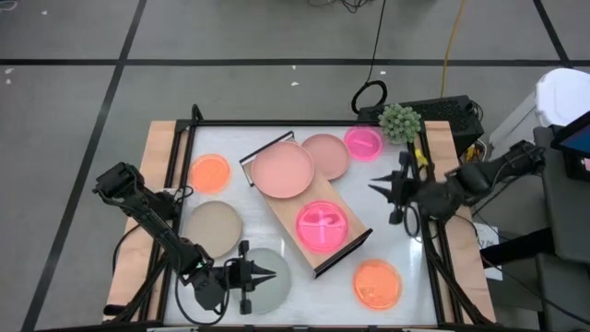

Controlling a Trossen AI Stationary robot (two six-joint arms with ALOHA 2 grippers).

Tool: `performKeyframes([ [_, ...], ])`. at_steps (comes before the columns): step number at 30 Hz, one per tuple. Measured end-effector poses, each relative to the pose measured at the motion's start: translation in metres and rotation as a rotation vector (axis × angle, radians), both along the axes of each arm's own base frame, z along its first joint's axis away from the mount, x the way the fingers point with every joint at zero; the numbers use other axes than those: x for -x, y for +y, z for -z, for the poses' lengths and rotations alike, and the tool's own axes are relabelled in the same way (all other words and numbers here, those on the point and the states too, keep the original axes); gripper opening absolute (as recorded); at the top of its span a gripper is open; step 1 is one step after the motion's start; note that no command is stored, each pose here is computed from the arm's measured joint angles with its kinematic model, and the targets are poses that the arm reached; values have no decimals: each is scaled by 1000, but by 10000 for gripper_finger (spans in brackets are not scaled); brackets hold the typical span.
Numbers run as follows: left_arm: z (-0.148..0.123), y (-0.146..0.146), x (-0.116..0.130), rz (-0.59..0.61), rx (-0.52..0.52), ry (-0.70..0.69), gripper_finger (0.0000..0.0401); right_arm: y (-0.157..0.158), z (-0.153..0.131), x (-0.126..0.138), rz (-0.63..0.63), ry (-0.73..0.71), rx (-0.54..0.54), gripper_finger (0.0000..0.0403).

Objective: Place and stack plates onto a shelf
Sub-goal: Stack the large pink plate on top of the large pink plate on the shelf

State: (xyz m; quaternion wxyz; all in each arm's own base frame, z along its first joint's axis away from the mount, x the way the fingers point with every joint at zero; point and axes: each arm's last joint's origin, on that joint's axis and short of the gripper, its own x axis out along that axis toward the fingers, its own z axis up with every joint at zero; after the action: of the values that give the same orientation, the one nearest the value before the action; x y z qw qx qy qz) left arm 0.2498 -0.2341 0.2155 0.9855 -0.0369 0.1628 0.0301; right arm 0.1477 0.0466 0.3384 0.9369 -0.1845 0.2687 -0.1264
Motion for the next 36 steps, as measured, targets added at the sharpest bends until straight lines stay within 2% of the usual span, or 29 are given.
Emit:
performKeyframes([
  [3, 0, 1, -1, -2, -9, 5, 33, -13, 10, -1, -27, -23, 2, 56],
  [9, 1, 7, -6, -16, -35, 8, 33, -37, 39, -2, 2, -58, 11, 56],
  [14, 1, 12, -11, -38, -31, 7, 33, -56, 60, -6, 1, -6, -10, 56],
  [19, 1, 15, -13, -56, -11, 5, 33, -75, 79, -5, 57, 41, -6, 58],
  [29, 1, 16, -14, -61, -10, 5, 33, -103, 107, -9, -15, 10, 7, 102],
  [36, 1, 16, -14, -66, 5, 3, 33, -121, 125, -20, -68, 131, 45, 113],
])
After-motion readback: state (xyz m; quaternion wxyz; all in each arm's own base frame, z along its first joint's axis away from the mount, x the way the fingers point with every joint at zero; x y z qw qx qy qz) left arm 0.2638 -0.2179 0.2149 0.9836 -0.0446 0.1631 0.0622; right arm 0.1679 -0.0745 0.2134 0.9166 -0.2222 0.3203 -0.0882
